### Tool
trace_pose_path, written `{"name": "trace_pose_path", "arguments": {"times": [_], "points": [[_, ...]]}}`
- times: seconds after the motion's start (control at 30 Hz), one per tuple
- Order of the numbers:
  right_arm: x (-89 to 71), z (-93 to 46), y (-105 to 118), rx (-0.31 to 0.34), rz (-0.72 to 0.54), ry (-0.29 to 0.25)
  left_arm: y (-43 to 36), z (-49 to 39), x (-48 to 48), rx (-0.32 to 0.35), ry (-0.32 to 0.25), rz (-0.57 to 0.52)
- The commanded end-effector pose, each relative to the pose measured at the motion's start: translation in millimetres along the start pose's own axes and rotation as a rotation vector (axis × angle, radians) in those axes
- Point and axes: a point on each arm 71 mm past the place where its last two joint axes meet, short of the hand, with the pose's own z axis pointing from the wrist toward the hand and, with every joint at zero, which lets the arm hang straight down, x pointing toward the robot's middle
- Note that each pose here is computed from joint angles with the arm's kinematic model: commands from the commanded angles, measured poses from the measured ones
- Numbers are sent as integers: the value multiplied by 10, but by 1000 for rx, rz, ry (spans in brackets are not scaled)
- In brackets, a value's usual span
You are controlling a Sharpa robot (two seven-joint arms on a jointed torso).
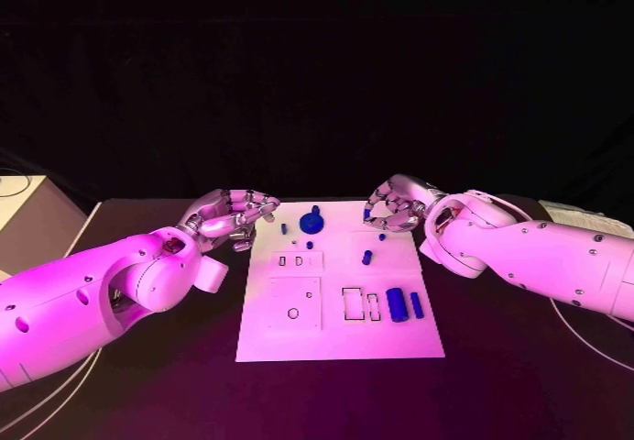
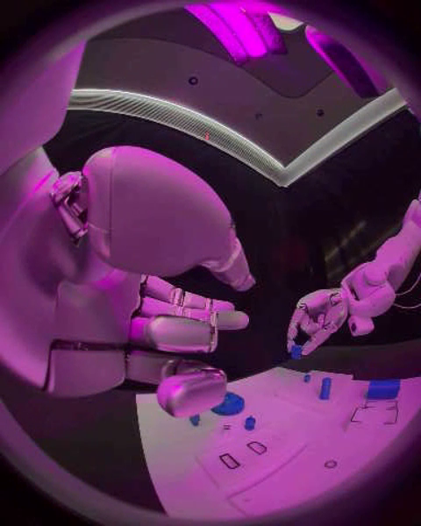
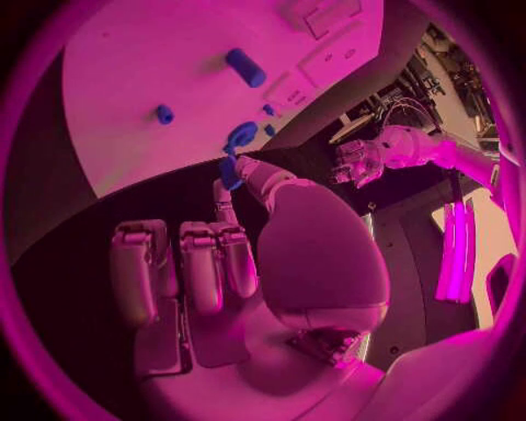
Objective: Assemble the parts on the task board
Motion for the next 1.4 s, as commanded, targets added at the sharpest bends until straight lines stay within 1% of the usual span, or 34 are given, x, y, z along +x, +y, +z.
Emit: {"name": "trace_pose_path", "arguments": {"times": [0.03, 0.23, 0.53, 0.73, 1.0, 1.4], "points": [[73, 22, 145, 18, -29, -13, 2, 12, 16, -1, 4, -6], [214, 61, 387, -3, -45, -10, 9, 23, 23, -4, 3, -7], [451, 136, 638, -1, -81, 7, 15, 33, 32, -5, 2, -8], [628, 171, 721, 13, -93, 18, 14, 37, 44, -5, 5, -9], [861, 163, 809, 14, -106, 26, 14, 33, 44, -9, 5, -9], [1043, 166, 895, 1, -125, 22, 15, 29, 44, -13, 9, -9]]}}
